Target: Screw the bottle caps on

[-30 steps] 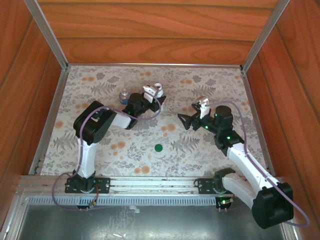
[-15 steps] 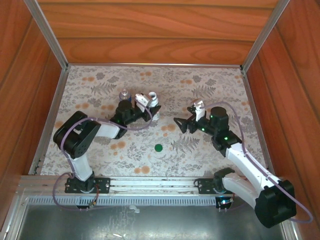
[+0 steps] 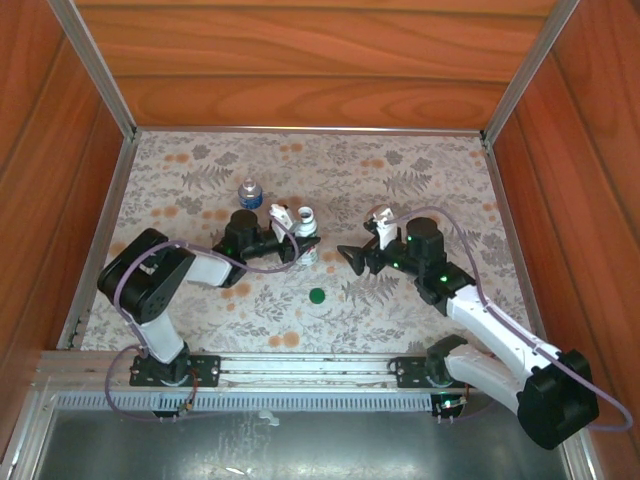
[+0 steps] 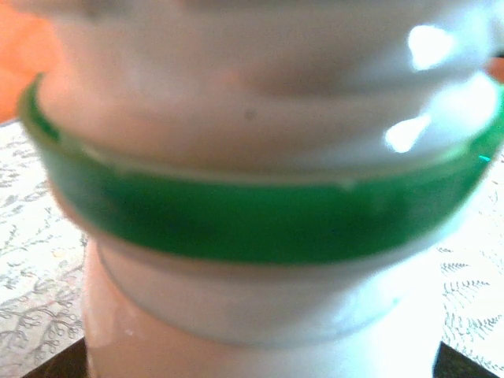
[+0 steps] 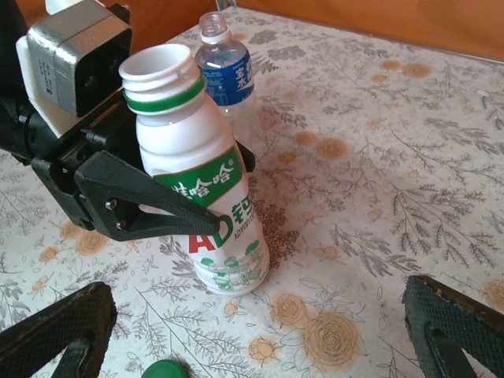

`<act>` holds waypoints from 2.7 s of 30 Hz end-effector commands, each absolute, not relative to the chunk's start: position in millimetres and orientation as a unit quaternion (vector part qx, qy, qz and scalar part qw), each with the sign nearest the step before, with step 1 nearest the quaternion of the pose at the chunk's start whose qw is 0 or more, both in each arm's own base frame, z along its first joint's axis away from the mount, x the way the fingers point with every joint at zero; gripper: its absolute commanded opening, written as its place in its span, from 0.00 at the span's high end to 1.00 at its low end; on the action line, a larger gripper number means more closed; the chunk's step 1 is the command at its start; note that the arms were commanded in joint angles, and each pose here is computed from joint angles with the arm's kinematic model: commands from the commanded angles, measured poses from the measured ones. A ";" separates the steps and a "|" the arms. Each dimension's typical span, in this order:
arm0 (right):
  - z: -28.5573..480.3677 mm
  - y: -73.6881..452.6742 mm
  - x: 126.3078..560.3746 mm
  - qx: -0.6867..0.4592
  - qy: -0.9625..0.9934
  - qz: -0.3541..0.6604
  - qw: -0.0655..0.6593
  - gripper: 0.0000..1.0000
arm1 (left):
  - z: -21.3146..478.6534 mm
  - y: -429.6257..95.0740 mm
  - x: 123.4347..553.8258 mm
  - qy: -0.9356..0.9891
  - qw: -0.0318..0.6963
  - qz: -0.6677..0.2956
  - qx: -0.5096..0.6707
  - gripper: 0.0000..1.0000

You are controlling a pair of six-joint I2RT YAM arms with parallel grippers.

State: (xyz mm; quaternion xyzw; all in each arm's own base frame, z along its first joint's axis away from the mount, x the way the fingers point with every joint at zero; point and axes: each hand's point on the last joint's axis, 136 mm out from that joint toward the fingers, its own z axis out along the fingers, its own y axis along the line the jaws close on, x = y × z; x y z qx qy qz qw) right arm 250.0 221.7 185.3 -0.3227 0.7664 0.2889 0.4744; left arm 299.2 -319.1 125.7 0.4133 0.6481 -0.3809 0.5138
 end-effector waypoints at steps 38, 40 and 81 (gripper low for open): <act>174.6 220.6 241.3 -0.270 0.796 0.313 0.441 0.00 | 131.0 -313.3 292.3 0.608 0.568 -0.402 0.383 0.00; 174.4 220.7 241.3 -0.269 0.796 0.315 0.441 0.00 | 132.2 -313.1 291.0 0.606 0.569 -0.402 0.384 0.00; 111.5 245.8 195.6 -0.348 0.836 0.206 0.370 0.07 | 127.4 -318.4 287.1 0.594 0.552 -0.423 0.406 0.46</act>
